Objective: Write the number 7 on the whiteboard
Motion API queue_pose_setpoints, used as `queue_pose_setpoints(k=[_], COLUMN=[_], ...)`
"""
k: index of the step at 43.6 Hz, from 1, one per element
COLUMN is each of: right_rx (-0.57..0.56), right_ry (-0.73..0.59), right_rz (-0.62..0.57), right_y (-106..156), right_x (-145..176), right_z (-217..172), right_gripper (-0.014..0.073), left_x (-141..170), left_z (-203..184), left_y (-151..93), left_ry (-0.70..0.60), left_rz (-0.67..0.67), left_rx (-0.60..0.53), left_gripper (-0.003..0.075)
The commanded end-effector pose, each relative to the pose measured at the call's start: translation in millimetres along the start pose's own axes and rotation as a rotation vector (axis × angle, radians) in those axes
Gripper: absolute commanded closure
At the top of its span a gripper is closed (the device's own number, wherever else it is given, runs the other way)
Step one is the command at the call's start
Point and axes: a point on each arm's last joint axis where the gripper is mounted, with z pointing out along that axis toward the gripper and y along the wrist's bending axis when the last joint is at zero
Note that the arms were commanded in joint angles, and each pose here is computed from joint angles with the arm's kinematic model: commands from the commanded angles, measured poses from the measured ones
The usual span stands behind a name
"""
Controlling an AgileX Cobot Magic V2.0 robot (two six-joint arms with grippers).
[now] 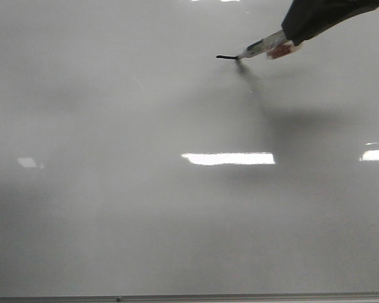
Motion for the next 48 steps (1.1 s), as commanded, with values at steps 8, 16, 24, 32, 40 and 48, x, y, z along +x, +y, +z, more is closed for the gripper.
queue_pose_setpoints(k=[8,16,24,32,40,48], right_rx=[0.047,0.028,-0.016,-0.027,-0.184,-0.462], right_ry=[-0.125,-0.006,0.178,0.167,0.149,0.171], right_rz=[-0.039,-0.092,-0.155,-0.156,-0.306,-0.621], right_y=[-8,-4,6,8,28,48], right_x=[-19,-7,12,11,12,27], right_z=[-20,-7,17,13,-28,-78], right_gripper=[0.0661,0.0661,0.0661,0.0661,0.0661,0.0661], left_x=[-11,-11,-14,-14,-17,-28], left_z=[-12,-12,-12,-12,-7,14], left_y=[2,3,4,5,1,-19], left_ry=[-0.102,-0.106,-0.139,-0.143,-0.155,-0.175], left_rz=[-0.019,-0.019,-0.020,-0.020,0.009,0.169], left_rx=[-0.035,-0.037,-0.056,-0.058,-0.007,0.161], left_gripper=[0.0302,0.0302,0.0302,0.0302,0.0281,0.0162])
